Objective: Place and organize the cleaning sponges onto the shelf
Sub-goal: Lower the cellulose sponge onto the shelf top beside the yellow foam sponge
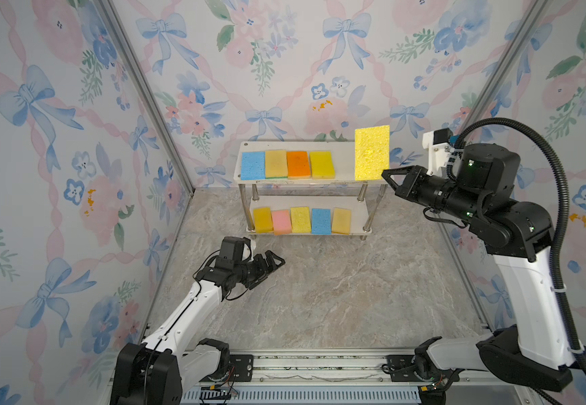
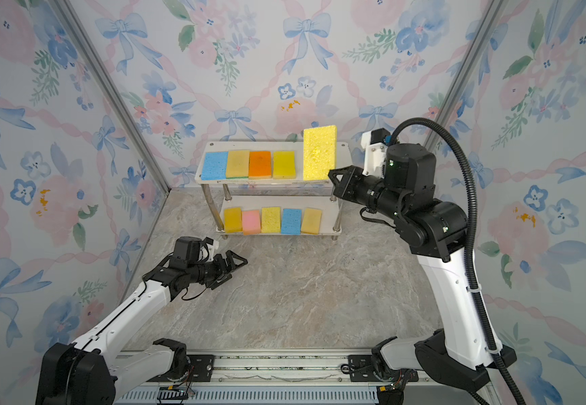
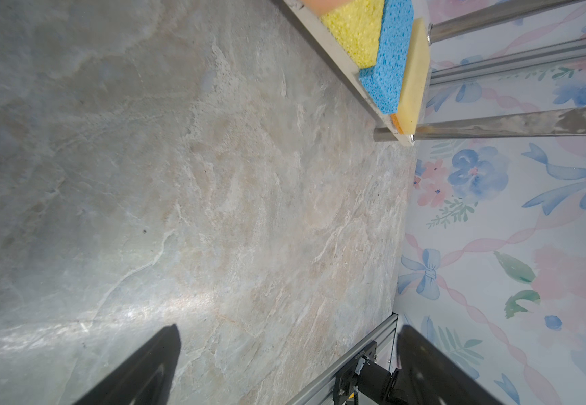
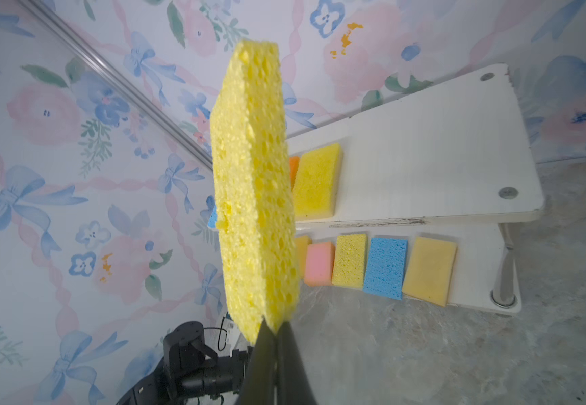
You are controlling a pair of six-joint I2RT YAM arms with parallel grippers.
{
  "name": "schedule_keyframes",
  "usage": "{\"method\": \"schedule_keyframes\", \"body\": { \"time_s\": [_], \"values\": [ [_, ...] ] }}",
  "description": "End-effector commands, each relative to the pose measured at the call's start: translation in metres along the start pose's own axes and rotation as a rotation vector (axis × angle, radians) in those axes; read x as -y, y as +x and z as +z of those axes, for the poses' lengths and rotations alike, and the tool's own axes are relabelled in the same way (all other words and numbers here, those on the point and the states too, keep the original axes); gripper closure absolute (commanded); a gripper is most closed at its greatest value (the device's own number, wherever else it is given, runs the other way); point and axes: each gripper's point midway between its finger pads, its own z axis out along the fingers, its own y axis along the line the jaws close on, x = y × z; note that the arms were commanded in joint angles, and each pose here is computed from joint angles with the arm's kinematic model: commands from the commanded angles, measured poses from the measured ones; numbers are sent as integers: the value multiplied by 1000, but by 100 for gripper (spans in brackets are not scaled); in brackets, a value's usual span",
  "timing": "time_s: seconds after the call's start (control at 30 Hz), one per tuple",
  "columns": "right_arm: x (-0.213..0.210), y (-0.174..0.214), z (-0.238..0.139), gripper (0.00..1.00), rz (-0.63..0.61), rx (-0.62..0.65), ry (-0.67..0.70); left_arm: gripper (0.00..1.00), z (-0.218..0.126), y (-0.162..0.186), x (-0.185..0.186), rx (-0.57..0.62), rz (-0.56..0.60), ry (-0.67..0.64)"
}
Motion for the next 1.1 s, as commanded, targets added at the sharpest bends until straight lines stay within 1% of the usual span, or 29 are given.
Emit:
{"method": "schedule_keyframes", "body": {
  "time_s": [0.0,0.07,0.17,0.27,0.37,0.5,0.73,0.93,1.07],
  "values": [
    [12,-21,8,100,186,58,-20,2,-4,8,-4,-1,7,3],
    [28,-23,16,100,269,43,9,2,-3,11,-5,-13,18,5],
    [36,-24,33,100,342,-12,-10,2,-3,16,0,-38,13,31],
    [37,-18,53,100,373,-125,-18,2,-8,15,2,-14,20,39],
    [43,-9,76,100,366,-235,-1,2,-9,19,-2,-16,14,40],
    [57,-2,101,100,407,-332,-6,2,-11,20,-2,-7,7,42],
    [81,7,122,100,431,-402,-6,2,-10,15,3,-6,17,44],
    [85,14,130,100,393,-422,-8,2,-5,12,0,-16,18,24],
    [89,19,139,100,405,-446,-15,2,-3,10,0,-23,21,17]
  ]
}}
